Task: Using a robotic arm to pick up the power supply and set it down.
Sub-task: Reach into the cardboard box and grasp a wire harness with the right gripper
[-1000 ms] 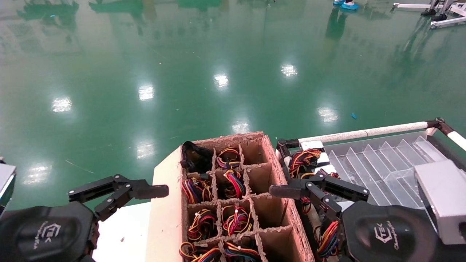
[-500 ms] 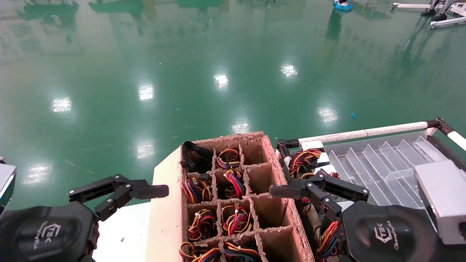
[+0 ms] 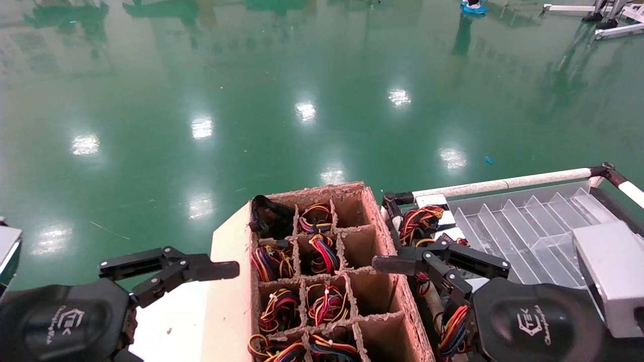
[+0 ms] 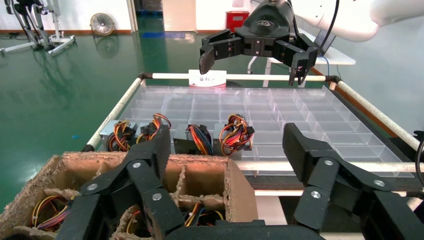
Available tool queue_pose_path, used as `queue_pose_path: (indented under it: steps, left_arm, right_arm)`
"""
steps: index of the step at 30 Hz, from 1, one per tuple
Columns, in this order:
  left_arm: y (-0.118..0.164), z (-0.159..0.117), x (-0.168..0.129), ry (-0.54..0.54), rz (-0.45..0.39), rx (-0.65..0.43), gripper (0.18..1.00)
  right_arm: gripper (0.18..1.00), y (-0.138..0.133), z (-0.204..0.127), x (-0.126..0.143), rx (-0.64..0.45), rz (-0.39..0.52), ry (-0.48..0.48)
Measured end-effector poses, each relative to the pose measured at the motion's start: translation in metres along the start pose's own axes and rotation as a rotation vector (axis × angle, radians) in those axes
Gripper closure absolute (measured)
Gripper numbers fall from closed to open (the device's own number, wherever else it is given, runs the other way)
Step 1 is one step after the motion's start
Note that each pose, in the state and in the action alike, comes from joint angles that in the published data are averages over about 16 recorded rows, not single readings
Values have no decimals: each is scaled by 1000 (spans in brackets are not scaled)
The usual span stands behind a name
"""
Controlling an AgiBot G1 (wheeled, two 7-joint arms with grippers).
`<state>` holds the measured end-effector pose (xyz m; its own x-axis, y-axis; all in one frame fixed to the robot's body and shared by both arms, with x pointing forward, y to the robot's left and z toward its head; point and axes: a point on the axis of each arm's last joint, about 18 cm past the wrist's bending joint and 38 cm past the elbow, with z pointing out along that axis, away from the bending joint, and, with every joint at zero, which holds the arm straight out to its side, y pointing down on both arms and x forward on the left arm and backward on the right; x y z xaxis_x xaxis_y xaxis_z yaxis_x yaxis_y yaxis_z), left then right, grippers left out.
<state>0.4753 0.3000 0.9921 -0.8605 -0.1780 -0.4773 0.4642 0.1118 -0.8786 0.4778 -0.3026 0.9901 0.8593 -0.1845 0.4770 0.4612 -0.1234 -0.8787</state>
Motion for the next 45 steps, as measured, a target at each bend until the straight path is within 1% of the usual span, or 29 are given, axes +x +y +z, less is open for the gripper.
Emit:
queue_pose_path:
  steps: [5, 11, 16, 21, 26, 30, 35, 39, 42, 45]
  left_arm:
    - [0, 0, 0, 0, 0, 0, 361]
    - [0, 0, 0, 0, 0, 0, 495]
    - [0, 0, 0, 0, 0, 0, 621]
    - [0, 0, 0, 0, 0, 0, 742]
    - [0, 0, 0, 0, 0, 0, 837]
    - [0, 0, 0, 0, 0, 0, 886]
    - [0, 0, 0, 0, 0, 0, 942]
    - [0, 0, 0, 0, 0, 0, 973]
    - [0, 0, 0, 0, 0, 0, 982]
    - [0, 0, 0, 0, 0, 0, 990]
  right_arm:
    - [180, 14, 5, 6, -53, 6, 24]
    - [180, 41, 19, 21, -142, 11, 70]
    - [180, 64, 39, 43, -218, -4, 125]
    - [180, 81, 64, 69, -268, -33, 182]
    - [180, 94, 92, 97, -309, -70, 241]
    - [180, 106, 113, 115, -344, -97, 278]
    - [192, 118, 132, 130, -375, -124, 312]
    - [211, 126, 141, 138, -397, -141, 334]
    - [231, 131, 145, 142, -411, -149, 346]
    - [270, 135, 146, 144, -423, -153, 357]
